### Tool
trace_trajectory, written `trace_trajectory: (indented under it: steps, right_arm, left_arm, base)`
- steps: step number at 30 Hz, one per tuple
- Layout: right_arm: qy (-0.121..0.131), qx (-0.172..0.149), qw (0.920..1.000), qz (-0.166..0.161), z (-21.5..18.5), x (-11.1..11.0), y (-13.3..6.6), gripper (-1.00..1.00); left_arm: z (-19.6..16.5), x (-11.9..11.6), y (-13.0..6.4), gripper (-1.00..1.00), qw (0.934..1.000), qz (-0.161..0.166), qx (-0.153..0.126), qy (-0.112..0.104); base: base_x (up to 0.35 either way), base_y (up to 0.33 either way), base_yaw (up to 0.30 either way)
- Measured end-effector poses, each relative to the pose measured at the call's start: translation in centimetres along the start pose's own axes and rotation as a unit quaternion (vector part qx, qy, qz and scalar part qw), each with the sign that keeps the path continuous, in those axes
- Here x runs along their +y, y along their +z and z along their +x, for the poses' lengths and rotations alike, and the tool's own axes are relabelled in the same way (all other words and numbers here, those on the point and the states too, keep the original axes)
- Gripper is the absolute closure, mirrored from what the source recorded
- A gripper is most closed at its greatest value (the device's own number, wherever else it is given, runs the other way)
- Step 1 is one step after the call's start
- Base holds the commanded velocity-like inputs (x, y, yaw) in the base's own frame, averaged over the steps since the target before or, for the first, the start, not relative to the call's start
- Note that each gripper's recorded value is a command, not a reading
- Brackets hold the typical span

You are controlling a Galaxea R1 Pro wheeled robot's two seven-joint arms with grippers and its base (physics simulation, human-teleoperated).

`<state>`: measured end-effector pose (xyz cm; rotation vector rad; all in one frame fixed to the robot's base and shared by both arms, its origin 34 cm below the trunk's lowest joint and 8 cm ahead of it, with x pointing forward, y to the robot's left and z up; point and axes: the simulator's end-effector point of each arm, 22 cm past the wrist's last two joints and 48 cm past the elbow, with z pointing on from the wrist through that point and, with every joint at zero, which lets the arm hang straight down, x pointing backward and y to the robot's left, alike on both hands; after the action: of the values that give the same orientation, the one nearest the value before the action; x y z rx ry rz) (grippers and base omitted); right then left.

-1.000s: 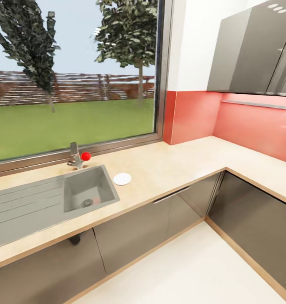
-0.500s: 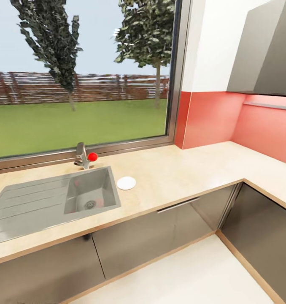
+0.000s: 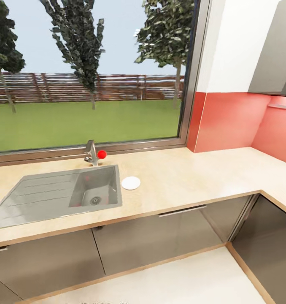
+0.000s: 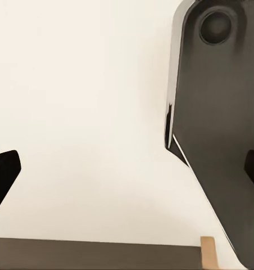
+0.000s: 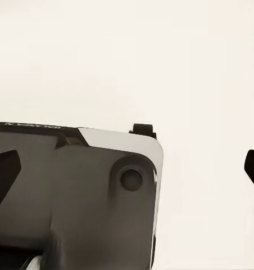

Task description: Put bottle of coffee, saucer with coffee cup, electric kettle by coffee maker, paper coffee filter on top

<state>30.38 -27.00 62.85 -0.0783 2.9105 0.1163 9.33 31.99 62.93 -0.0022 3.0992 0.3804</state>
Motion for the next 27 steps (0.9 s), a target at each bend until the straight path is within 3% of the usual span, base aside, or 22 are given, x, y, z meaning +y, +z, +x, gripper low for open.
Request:
trace_trajectory:
  steps: [16,27]
  right_arm:
    - [0.000,0.000,1.0000,0.000,0.00,0.00,0.00,-1.00]
    - [0.000,0.000,1.0000,0.000,0.01,0.00,0.00,-1.00]
  left_arm:
    - [-0.03,-0.12,-0.02,-1.00,1.0000,0.001,-0.001,0.000]
    - [-0.29,0.00,0.00,-1.00,1.0000,0.000,-0.004,-0.001]
  base:
    - [0.000,-0.284,0.276]
    - [0.000,-0.037,0.267]
